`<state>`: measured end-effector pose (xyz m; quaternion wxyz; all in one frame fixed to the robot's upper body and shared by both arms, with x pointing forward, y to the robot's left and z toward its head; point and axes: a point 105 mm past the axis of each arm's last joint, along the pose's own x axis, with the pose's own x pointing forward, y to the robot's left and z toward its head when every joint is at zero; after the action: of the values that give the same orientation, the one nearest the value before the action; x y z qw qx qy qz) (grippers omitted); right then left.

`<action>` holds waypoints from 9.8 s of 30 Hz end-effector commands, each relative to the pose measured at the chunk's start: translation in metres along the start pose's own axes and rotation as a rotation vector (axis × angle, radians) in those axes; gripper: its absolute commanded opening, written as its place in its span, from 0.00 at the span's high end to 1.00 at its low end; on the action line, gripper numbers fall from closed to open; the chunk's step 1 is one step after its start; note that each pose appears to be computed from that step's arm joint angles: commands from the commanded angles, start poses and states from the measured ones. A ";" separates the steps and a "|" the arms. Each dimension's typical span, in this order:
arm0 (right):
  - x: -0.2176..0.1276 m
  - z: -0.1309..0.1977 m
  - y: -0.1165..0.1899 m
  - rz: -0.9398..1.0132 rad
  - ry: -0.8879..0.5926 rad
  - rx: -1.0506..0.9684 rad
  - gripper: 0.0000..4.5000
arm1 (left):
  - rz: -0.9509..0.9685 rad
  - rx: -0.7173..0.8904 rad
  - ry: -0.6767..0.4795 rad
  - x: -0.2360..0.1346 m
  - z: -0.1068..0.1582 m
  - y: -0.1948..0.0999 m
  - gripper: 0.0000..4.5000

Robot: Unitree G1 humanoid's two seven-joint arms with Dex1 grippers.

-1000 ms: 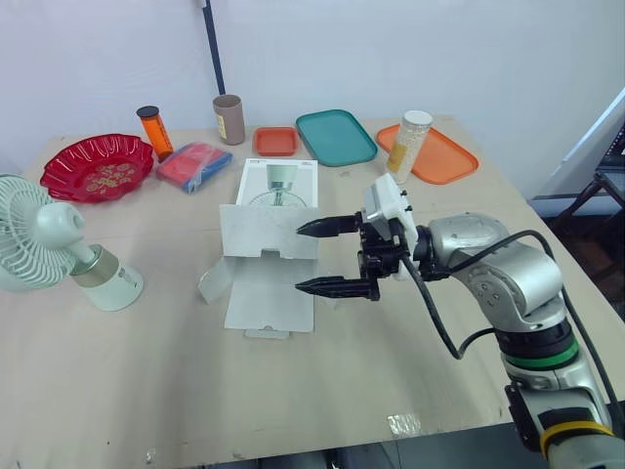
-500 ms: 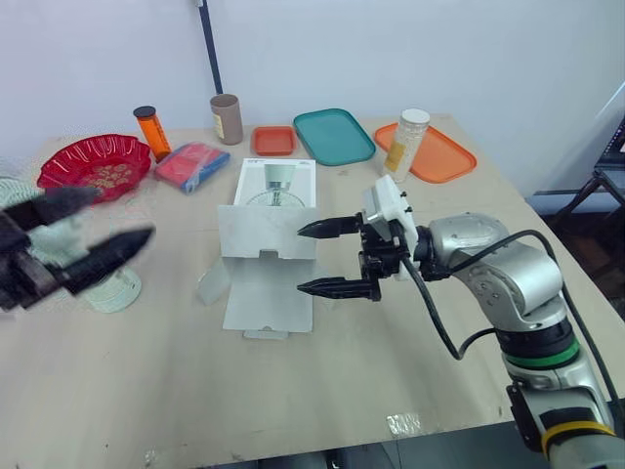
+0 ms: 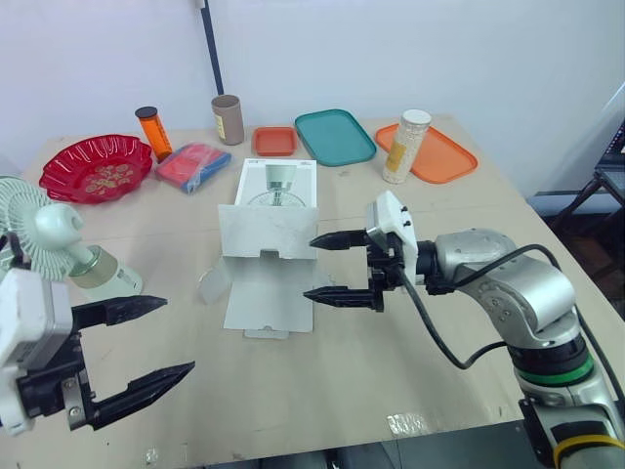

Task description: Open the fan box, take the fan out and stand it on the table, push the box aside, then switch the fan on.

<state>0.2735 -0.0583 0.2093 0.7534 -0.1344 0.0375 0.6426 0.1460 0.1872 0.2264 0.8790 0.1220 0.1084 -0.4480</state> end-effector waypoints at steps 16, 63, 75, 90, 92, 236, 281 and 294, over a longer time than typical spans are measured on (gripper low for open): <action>0.021 -0.018 -0.028 -0.477 0.153 0.087 0.00 | 0.001 0.101 -0.108 0.015 -0.050 0.014 0.01; 0.031 -0.047 -0.073 -0.706 0.254 0.122 0.84 | 0.079 0.069 -0.099 0.026 -0.070 0.041 0.00; 0.009 -0.052 -0.085 -0.850 0.276 0.172 0.99 | 0.041 0.096 -0.130 0.037 -0.063 0.048 0.00; -0.098 -0.066 -0.065 -1.009 0.294 0.175 0.99 | -0.048 0.110 -0.177 0.060 -0.053 0.065 0.00; -0.113 -0.069 -0.059 -1.023 0.304 0.180 0.99 | -0.076 0.111 -0.189 0.065 -0.050 0.064 0.00; 0.021 0.026 0.011 0.072 -0.115 -0.122 0.03 | 1.203 -0.128 -0.198 -0.114 -0.082 0.052 0.00; 0.054 0.054 0.020 0.068 -0.244 -0.149 0.00 | 1.130 -0.208 -0.419 -0.077 -0.053 0.123 0.14; 0.057 0.053 0.022 0.072 -0.250 -0.141 0.00 | 1.126 -0.214 -0.419 -0.075 -0.054 0.132 0.27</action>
<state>0.2632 0.0110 0.2347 0.7228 -0.1006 -0.0714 0.6800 0.2012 0.3339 0.2007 0.9916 -0.0375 -0.0874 0.0878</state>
